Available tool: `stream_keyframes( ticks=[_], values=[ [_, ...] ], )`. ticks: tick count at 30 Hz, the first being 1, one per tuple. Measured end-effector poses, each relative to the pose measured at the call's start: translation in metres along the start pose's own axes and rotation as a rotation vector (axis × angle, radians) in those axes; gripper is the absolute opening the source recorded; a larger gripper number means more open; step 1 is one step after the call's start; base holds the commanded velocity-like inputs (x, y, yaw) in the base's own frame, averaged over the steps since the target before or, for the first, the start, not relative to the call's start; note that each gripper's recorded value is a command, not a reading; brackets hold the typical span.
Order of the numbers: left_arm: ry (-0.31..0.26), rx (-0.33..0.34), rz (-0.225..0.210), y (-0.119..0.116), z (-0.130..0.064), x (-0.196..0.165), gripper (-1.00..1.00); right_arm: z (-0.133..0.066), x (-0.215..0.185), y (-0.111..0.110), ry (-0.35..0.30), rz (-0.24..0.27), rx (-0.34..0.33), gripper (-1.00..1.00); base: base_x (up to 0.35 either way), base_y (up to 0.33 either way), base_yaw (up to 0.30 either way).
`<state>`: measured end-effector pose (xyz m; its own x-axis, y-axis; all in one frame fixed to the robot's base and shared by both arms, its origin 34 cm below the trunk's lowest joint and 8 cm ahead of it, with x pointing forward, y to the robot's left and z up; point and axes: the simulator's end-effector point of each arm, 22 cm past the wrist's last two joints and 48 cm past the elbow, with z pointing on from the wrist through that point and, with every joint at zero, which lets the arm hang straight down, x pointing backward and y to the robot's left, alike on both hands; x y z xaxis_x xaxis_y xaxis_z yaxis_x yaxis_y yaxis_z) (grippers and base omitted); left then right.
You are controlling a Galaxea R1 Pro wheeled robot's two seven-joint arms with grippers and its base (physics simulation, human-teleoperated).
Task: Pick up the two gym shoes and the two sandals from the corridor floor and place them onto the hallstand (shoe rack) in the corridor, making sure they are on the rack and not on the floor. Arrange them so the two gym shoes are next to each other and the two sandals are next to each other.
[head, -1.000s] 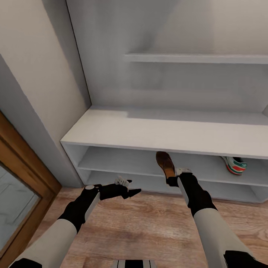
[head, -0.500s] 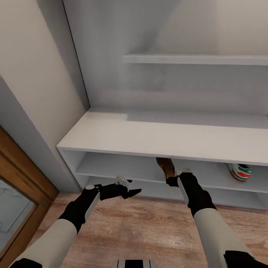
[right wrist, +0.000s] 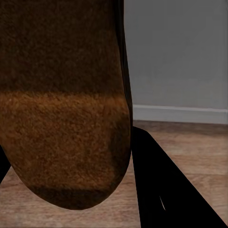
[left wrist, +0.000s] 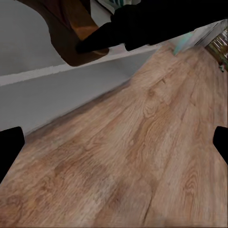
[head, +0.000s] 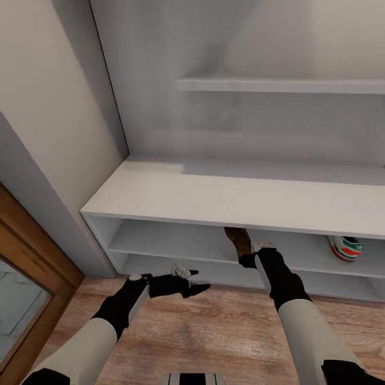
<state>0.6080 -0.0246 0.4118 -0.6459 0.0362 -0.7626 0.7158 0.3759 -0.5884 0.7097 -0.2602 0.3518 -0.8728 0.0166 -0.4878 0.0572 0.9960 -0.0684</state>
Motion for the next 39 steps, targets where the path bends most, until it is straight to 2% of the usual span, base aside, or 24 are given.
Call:
stream_keyframes(
  ticks=[1, 3, 6, 12, 21, 22, 39],
  values=[
    [-0.005, 0.037, 0.007, -0.008, 0.000, 0.000, 1.00, 0.000, 0.000, 0.000, 0.000, 0.000, 0.000, -1.00, 0.000, 0.000, 0.000],
    [-0.008, 0.072, 0.010, -0.016, 0.000, 0.000, 1.00, 0.000, 0.000, 0.000, 0.000, 0.000, 0.000, -1.00, 0.000, 0.000, 0.000],
    [-0.010, 0.103, 0.014, -0.023, -0.001, 0.000, 1.00, 0.000, 0.000, 0.000, 0.000, 0.001, 0.000, -1.00, 0.075, 0.000, 0.000],
    [-0.010, 0.114, 0.015, -0.025, -0.001, 0.001, 1.00, 0.000, 0.000, 0.000, 0.000, 0.000, 0.000, -1.00, 0.214, 0.000, 0.000],
    [-0.010, 0.114, 0.014, -0.025, -0.001, 0.001, 1.00, 0.000, 0.000, 0.000, 0.000, 0.001, 0.000, -1.00, 0.021, 0.000, 0.000],
    [-0.010, 0.114, 0.014, -0.025, -0.001, 0.001, 1.00, 0.000, 0.000, 0.000, 0.000, 0.001, 0.000, 1.00, 0.002, 0.000, 0.000],
    [-0.010, 0.114, 0.014, -0.025, -0.001, 0.001, 1.00, 0.000, 0.000, 0.000, 0.000, 0.004, 0.000, 1.00, -0.037, 0.000, 0.000]
  ],
)
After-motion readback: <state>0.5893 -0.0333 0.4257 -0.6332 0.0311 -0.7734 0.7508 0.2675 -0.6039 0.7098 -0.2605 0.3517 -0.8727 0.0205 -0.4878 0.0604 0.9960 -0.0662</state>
